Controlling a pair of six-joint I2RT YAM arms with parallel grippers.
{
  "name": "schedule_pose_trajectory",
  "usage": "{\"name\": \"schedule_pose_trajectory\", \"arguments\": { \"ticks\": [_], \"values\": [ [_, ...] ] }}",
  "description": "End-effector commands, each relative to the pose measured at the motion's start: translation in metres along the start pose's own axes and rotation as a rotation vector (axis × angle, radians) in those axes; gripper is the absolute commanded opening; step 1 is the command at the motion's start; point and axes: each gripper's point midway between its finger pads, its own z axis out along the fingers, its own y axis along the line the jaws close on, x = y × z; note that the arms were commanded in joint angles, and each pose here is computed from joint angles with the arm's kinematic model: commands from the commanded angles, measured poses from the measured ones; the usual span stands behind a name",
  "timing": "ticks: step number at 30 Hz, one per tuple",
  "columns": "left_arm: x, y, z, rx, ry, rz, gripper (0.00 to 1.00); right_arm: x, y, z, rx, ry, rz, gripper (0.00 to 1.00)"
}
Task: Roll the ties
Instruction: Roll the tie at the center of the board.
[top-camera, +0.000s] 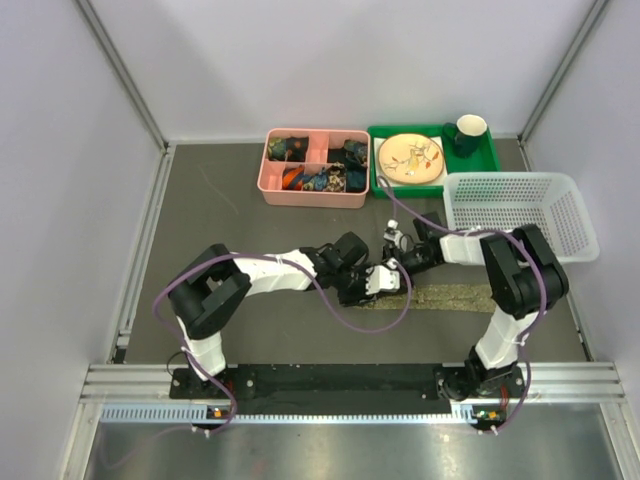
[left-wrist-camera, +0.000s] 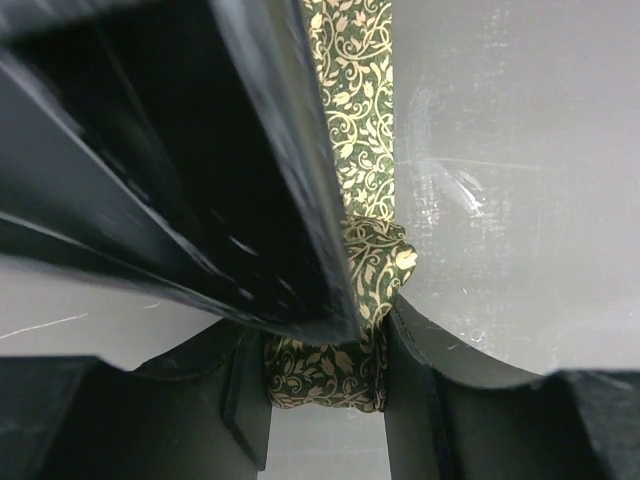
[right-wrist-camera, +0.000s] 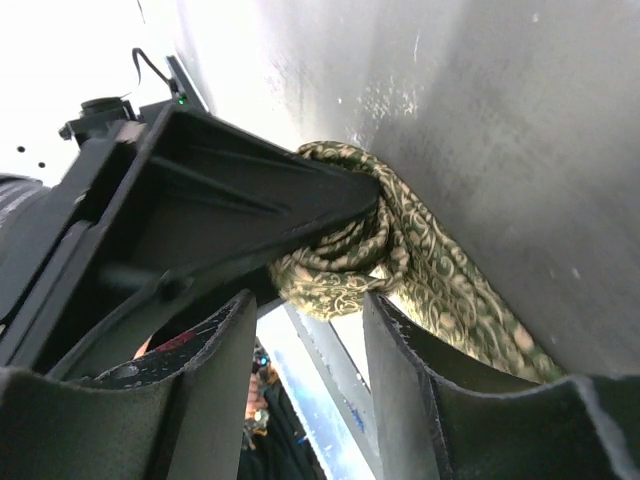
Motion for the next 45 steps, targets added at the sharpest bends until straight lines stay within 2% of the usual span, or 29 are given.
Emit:
{"name": "schedule_pose_trajectory", "arguments": {
  "ticks": [1, 3, 4, 6, 7, 8, 10, 12, 13, 14, 15, 16, 17, 18, 21, 27, 29, 30, 31, 32, 33, 36, 37, 38, 40, 45],
  "values": [
    [0.045, -0.020, 0.002, 0.047, 0.193, -0.089, 0.17, 0.000, 0.002, 0.013, -0.020, 0.032, -0.021, 0.44],
    [0.045, -0.019, 0.003, 0.042, 0.199, -0.093, 0.18, 0.001, -0.007, 0.016, 0.009, 0.037, -0.022, 0.41],
    [0.045, -0.020, 0.003, 0.043, 0.198, -0.093, 0.19, -0.001, -0.010, 0.018, 0.021, 0.040, -0.021, 0.30],
    [0.045, -0.020, 0.003, 0.045, 0.197, -0.098, 0.25, 0.000, -0.020, 0.019, 0.044, 0.058, -0.008, 0.16],
    [0.043, -0.022, 0.003, 0.051, 0.190, -0.103, 0.29, 0.000, -0.023, 0.020, 0.060, 0.058, -0.005, 0.00],
    [0.040, -0.021, 0.001, 0.053, 0.178, -0.103, 0.39, 0.000, -0.027, 0.019, 0.072, 0.056, 0.002, 0.00],
    [0.042, -0.023, -0.002, 0.068, 0.135, -0.133, 0.50, -0.001, -0.033, 0.017, 0.099, 0.048, 0.000, 0.00],
    [0.019, -0.011, -0.012, 0.051, -0.010, -0.131, 0.62, 0.001, -0.038, 0.014, 0.114, 0.047, -0.003, 0.00],
    [0.028, -0.006, -0.017, 0.038, -0.048, -0.165, 0.68, 0.003, -0.040, 0.014, 0.120, 0.052, 0.005, 0.00],
    [0.005, 0.003, -0.025, 0.028, -0.176, -0.132, 0.74, 0.003, -0.043, 0.013, 0.128, 0.052, 0.006, 0.00],
    [0.009, 0.001, -0.028, 0.026, -0.219, -0.132, 0.85, 0.004, -0.045, 0.012, 0.134, 0.054, 0.011, 0.00],
    [0.009, 0.008, -0.034, 0.008, -0.267, -0.137, 0.90, 0.005, -0.048, 0.011, 0.137, 0.055, 0.019, 0.00],
    [-0.013, 0.016, -0.045, -0.018, -0.378, -0.086, 0.96, 0.005, -0.049, 0.011, 0.140, 0.055, 0.020, 0.00],
    [-0.007, 0.012, -0.046, -0.014, -0.398, -0.084, 0.99, 0.004, -0.052, 0.009, 0.150, 0.051, 0.023, 0.00],
    [-0.019, 0.017, -0.054, -0.062, -0.483, -0.025, 0.99, 0.004, -0.056, 0.008, 0.167, 0.049, 0.036, 0.00],
    [-0.050, 0.035, -0.075, -0.117, -0.626, 0.005, 0.99, 0.001, -0.058, 0.006, 0.171, 0.045, 0.041, 0.00],
    [-0.057, 0.038, -0.075, -0.095, -0.647, -0.078, 0.99, 0.000, -0.056, 0.005, 0.167, 0.042, 0.033, 0.00],
    [-0.072, 0.047, -0.082, -0.084, -0.672, -0.080, 0.99, 0.001, -0.055, 0.005, 0.166, 0.042, 0.029, 0.00],
    [-0.056, 0.041, -0.071, -0.018, -0.574, -0.145, 0.99, 0.000, -0.055, 0.004, 0.166, 0.039, 0.025, 0.00],
    [-0.054, 0.037, -0.070, 0.039, -0.531, -0.108, 0.99, 0.001, -0.054, 0.004, 0.166, 0.041, 0.026, 0.00],
    [-0.070, 0.045, -0.077, 0.058, -0.527, -0.055, 0.99, 0.001, -0.054, 0.004, 0.163, 0.042, 0.029, 0.00],
    [-0.064, 0.057, -0.077, -0.032, -0.523, -0.115, 0.99, 0.001, -0.055, 0.005, 0.162, 0.044, 0.027, 0.00],
    [-0.064, 0.064, -0.079, -0.085, -0.522, -0.080, 0.99, 0.001, -0.054, 0.005, 0.161, 0.045, 0.028, 0.00],
    [-0.051, 0.056, -0.073, -0.069, -0.451, -0.099, 0.99, 0.001, -0.055, 0.005, 0.162, 0.045, 0.028, 0.00],
    [-0.053, 0.055, -0.068, -0.045, -0.398, -0.079, 0.99, 0.000, -0.053, 0.004, 0.157, 0.038, 0.018, 0.00],
    [-0.040, 0.017, -0.056, 0.101, -0.416, -0.080, 0.99, -0.001, -0.049, 0.003, 0.146, 0.034, 0.018, 0.00]
  ]
}}
